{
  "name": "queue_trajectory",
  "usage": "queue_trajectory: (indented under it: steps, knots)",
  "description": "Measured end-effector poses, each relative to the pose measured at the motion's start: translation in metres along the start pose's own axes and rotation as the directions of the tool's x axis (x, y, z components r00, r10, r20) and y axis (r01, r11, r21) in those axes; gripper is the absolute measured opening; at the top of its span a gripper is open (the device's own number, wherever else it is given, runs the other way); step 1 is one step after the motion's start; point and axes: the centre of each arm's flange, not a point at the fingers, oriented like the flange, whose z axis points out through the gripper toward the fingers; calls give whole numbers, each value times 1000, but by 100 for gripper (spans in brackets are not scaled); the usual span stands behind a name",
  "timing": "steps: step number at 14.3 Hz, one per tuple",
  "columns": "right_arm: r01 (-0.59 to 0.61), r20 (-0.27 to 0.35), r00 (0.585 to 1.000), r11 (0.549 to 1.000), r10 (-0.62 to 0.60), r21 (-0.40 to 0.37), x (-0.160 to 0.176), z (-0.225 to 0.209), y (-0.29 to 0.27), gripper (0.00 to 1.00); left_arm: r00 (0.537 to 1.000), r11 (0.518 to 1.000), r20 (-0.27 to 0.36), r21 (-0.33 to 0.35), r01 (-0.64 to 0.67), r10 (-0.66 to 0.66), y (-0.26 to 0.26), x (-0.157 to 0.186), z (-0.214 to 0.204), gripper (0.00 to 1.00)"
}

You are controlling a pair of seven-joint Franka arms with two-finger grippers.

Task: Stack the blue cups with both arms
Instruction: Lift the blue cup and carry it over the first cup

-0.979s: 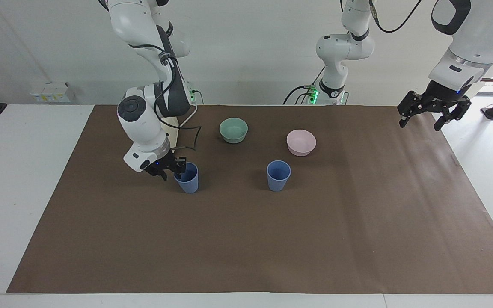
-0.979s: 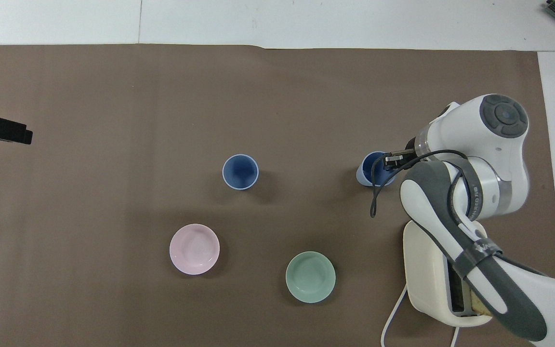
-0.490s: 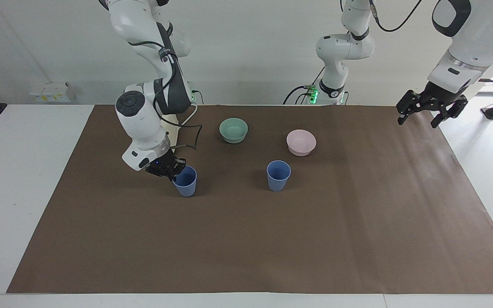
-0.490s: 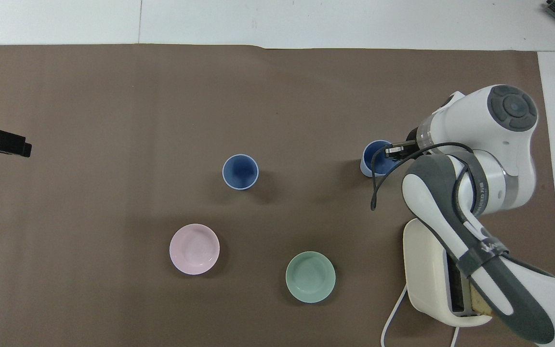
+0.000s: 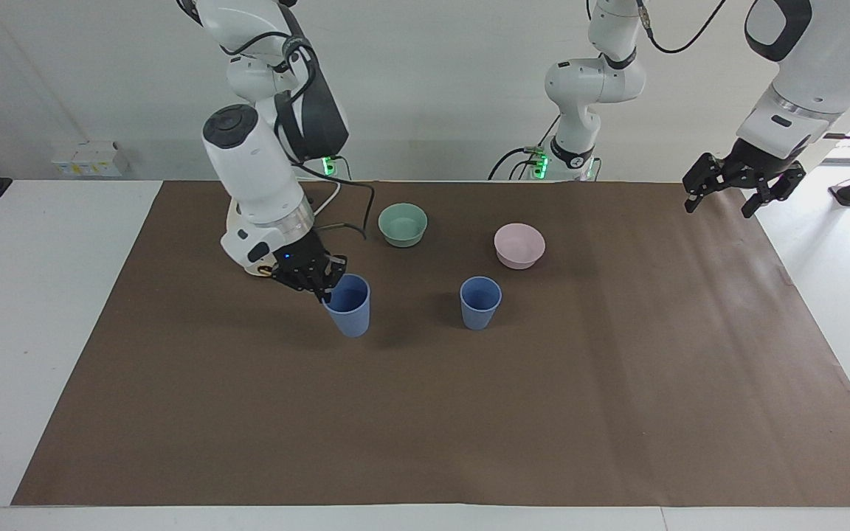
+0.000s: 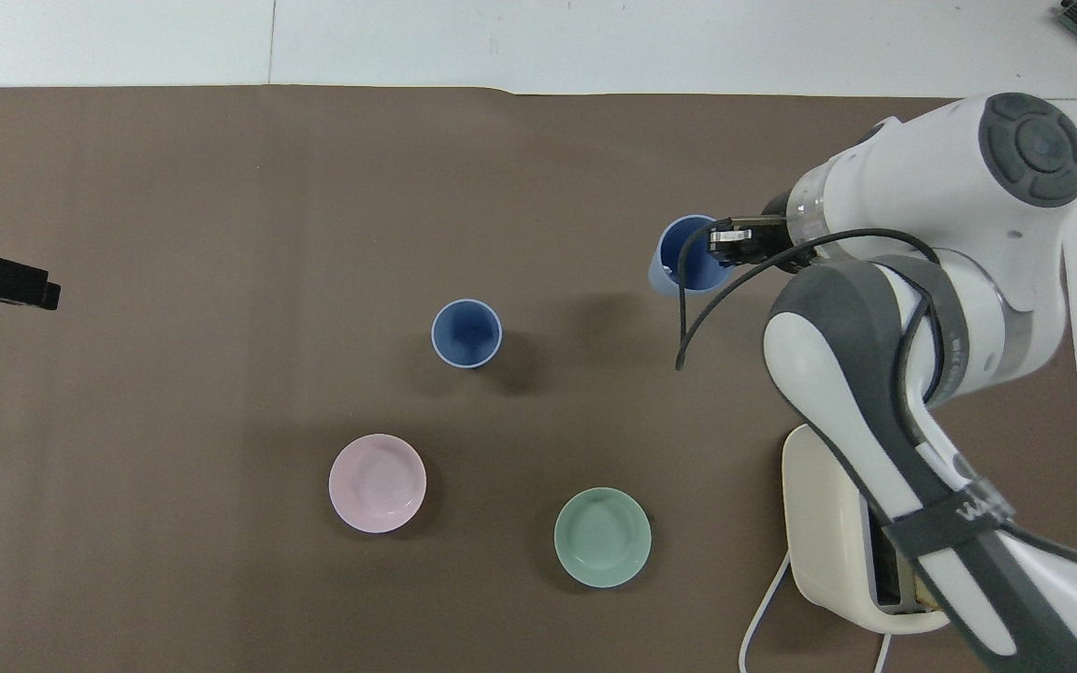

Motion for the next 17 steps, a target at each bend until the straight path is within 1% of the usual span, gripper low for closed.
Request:
queue_trajectory:
  steps: [2,4,5,7,9,12,14,17]
  knots:
    - [-28,-9,1000,1000,28,12,1,-6,-45,5,1000,1000,0,0,-5,5,3,0,0,100]
    - [-73,-33,997,997,73,5,2,-13,-83,5,1000,1000,0,0,-9,9,5,1,0,100]
    - [-96,-44,994,995,96,-2,1,-16,-102,5,1000,1000,0,0,-8,8,4,1,0,100]
    - [-129,-56,990,992,130,12,-5,-22,-136,5,1000,1000,0,0,-4,4,2,0,0,100]
    - [-164,-53,985,986,165,25,-18,-25,-167,5,1000,1000,0,0,-1,1,1,0,0,100]
    - [-177,-23,984,984,177,13,-41,-23,-197,5,1000,1000,0,0,-2,2,1,0,0,100]
    - [-181,-8,983,983,181,5,-51,-18,-210,5,1000,1000,0,0,-2,2,1,0,0,100]
    - [-178,7,984,984,178,-6,-56,-6,-215,5,1000,1000,0,0,-2,2,1,0,0,100]
